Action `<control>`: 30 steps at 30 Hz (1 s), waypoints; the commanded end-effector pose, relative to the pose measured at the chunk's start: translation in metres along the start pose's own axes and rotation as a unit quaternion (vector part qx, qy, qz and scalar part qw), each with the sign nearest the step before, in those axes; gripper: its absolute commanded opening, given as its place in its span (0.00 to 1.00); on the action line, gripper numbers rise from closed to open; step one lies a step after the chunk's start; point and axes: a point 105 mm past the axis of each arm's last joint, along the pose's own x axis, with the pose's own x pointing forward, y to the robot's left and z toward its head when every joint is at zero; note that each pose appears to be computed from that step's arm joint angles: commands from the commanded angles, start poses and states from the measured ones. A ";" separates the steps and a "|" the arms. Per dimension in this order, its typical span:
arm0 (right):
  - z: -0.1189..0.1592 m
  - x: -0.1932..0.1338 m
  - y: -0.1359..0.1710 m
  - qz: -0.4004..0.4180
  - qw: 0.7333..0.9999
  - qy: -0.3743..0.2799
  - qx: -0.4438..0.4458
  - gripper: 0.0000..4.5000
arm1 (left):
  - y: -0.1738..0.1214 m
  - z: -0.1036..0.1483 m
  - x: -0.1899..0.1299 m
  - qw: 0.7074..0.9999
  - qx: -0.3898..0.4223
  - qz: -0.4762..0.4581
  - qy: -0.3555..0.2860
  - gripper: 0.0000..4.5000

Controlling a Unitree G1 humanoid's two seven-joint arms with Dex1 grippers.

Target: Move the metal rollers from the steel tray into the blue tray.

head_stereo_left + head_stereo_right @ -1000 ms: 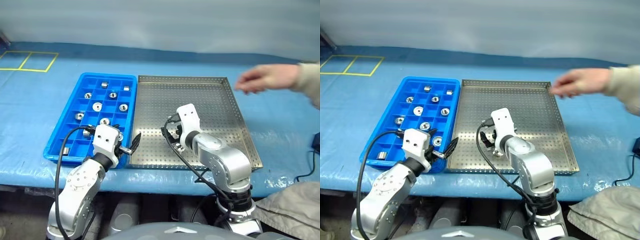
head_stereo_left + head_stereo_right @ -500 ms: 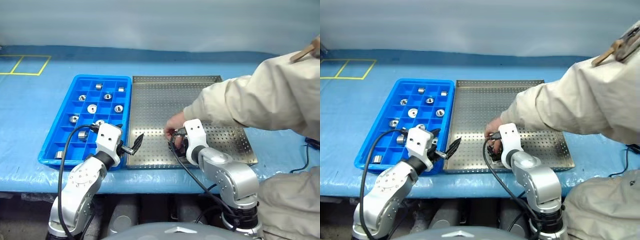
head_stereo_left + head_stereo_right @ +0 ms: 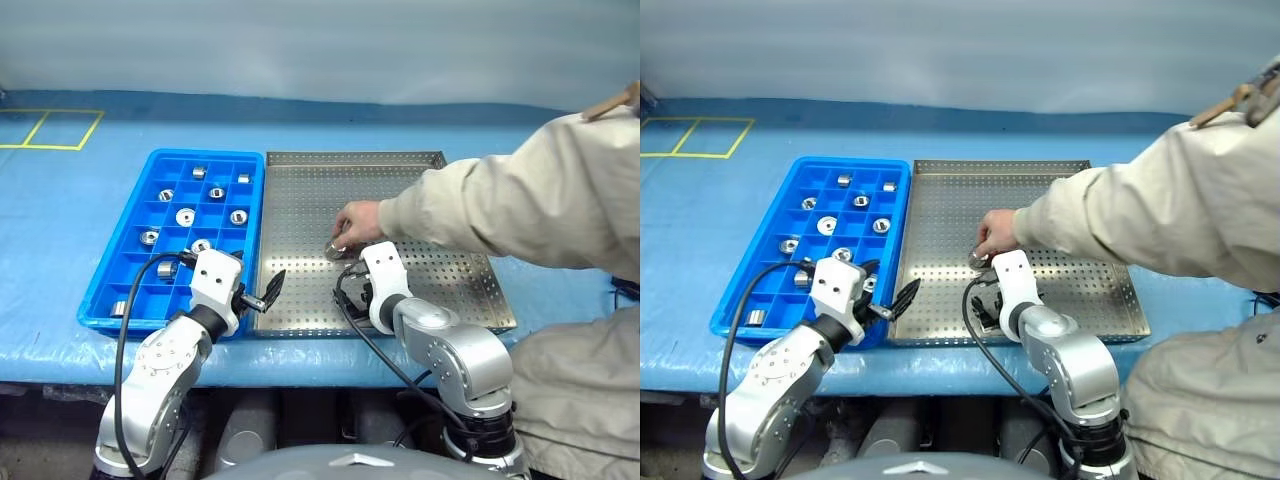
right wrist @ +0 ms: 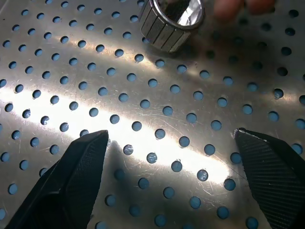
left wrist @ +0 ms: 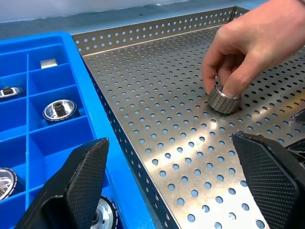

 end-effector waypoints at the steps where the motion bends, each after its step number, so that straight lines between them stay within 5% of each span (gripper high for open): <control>1: 0.009 -0.001 0.005 0.012 1.000 -0.021 -0.005 0.99 | -0.002 0.008 -0.001 1.000 0.007 -0.005 -0.018 1.00; 14: 0.066 0.025 0.003 0.002 0.991 -0.124 -0.046 0.99 | -0.003 0.009 -0.001 1.000 0.007 -0.006 -0.020 1.00; 22: 0.058 0.054 -0.002 -0.011 0.992 -0.118 -0.035 0.99 | -0.001 0.010 -0.004 1.000 0.007 0.004 -0.020 1.00; 30: 0.053 0.052 -0.001 -0.004 0.993 -0.113 -0.033 0.49 | 0.001 0.010 -0.006 1.000 0.006 0.013 -0.021 1.00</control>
